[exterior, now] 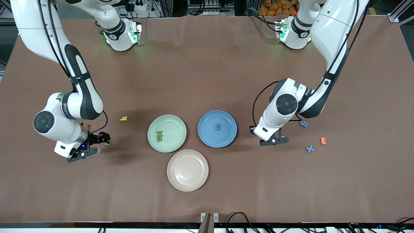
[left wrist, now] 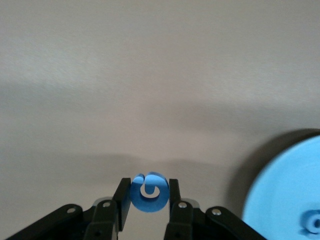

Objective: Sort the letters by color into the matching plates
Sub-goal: 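Drop the G on the blue plate while the right gripper reaches the b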

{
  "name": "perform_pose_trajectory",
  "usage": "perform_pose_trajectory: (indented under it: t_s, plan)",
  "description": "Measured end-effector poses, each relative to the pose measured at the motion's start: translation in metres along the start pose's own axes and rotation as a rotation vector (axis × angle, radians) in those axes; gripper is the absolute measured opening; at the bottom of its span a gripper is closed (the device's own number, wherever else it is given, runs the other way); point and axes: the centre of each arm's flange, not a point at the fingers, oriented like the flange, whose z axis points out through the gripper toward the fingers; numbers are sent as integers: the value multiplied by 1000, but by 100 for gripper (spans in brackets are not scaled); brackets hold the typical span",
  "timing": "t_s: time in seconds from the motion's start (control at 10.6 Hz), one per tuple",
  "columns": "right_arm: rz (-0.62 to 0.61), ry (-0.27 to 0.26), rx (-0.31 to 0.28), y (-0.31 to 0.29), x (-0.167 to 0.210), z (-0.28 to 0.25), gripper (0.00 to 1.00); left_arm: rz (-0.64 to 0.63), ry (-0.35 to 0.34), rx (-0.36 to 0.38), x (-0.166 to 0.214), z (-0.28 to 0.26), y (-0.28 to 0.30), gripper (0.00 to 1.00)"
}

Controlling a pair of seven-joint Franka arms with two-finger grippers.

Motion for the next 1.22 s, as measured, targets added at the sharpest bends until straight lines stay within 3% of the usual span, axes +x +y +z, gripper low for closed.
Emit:
perform_pose_trajectory:
  t_s: [0.56,0.85,1.22]
  plan:
    - [140,8,45,13,-7,22,100,-26,10,-19,-31,-3,64,34]
    - [242,-6,53,7,-8,32,100,-42,4,-27,-50,3,97,34]
    - [279,-3,43,3,-23,59,100,-77,26,-67,-69,-7,145,34]
